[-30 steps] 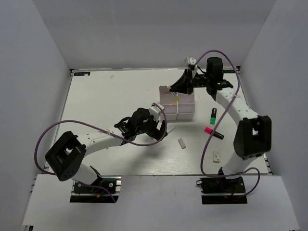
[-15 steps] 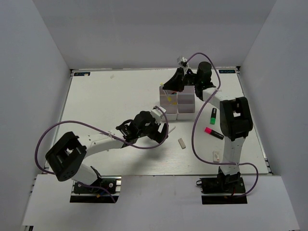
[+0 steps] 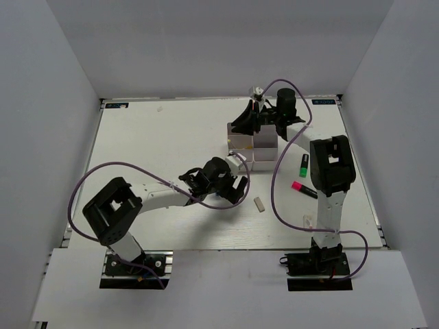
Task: Sort the stationery into containers
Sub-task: Place the pen in the storage box, then pick up the pen from the center of the board.
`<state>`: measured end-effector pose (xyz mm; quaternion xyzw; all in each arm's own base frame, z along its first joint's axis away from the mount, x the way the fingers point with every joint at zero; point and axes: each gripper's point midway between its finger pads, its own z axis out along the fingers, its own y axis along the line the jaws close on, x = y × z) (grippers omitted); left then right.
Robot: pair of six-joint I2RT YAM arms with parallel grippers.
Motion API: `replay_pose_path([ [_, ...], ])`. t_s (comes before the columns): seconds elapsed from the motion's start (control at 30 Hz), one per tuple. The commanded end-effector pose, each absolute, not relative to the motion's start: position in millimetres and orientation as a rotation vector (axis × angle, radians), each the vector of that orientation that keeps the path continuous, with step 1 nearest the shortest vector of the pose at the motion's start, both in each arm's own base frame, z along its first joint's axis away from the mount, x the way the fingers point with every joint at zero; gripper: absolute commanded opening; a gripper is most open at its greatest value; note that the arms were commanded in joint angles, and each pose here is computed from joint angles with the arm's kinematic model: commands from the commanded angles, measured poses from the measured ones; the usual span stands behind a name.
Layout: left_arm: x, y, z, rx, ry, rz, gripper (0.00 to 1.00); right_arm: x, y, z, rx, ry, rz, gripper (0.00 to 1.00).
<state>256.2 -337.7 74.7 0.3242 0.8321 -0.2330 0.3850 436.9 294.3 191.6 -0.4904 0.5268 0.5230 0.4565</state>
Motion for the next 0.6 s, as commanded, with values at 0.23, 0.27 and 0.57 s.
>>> replay_pose_path([
  [0.23, 285, -366, 88, 0.909, 2.027, -0.507, 0.84, 421, 259, 258, -1.178, 1.291, 1.102, 0.42],
  [0.27, 284, -368, 78, 0.927, 2.050, -0.507, 0.80, 412, 253, 256, -1.166, 1.358, 1.101, 0.41],
  [0.57, 284, -384, 51, 1.029, 2.142, -0.459, 0.53, 368, 189, 255, -1.066, 1.557, 0.878, 0.40],
])
